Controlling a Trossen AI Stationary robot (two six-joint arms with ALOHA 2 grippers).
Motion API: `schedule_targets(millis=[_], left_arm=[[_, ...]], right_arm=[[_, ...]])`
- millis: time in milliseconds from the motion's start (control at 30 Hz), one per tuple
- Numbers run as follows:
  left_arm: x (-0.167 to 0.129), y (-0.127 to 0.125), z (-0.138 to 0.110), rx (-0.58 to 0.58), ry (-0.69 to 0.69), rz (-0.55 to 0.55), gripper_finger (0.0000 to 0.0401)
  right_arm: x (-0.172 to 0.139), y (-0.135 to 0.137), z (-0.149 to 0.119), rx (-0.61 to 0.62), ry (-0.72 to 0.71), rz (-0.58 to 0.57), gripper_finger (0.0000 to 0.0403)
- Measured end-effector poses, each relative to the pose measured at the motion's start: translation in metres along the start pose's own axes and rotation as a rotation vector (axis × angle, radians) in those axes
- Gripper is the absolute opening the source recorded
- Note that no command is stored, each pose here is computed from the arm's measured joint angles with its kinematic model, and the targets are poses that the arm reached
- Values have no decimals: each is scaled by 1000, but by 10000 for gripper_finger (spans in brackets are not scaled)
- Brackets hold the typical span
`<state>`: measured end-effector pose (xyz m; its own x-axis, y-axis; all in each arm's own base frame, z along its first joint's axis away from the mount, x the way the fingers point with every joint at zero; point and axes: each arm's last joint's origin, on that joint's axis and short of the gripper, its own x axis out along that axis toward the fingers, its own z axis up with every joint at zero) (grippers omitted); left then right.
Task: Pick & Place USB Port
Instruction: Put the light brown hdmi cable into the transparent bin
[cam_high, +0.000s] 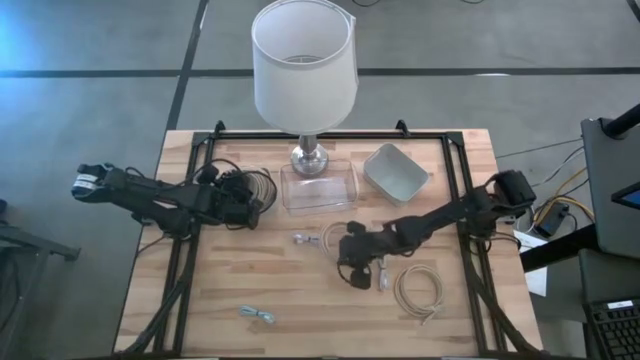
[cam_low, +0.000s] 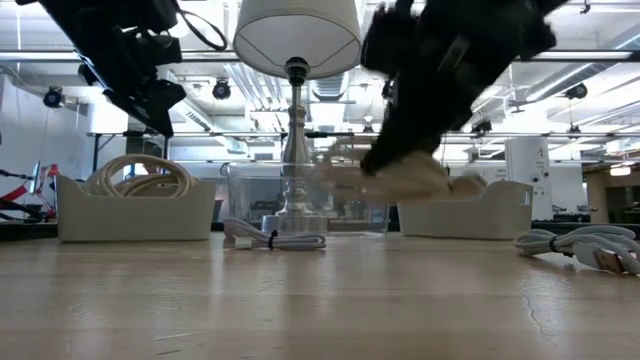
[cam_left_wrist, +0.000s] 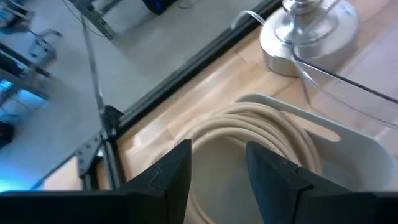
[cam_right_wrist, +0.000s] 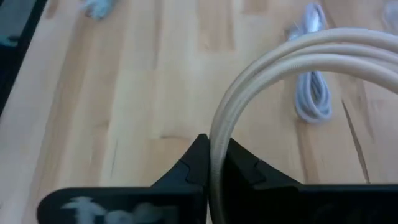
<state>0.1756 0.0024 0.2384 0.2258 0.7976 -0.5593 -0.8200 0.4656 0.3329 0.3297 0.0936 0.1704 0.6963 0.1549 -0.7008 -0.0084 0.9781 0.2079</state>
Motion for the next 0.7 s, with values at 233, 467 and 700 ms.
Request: schedule_targets(millis=[233,467,700], left_arm=[[-7,-13,3,-4,72,-200,156],[-26,-27,18,-52,1,-389,156],[-40,-44,36,-173,-105,-616,156]], right_arm=[[-14,26,22,-291,-110,-122,19],[-17,31,38,-436,-170,-347,18],[-17,16,49,-453,-188,-525,19]])
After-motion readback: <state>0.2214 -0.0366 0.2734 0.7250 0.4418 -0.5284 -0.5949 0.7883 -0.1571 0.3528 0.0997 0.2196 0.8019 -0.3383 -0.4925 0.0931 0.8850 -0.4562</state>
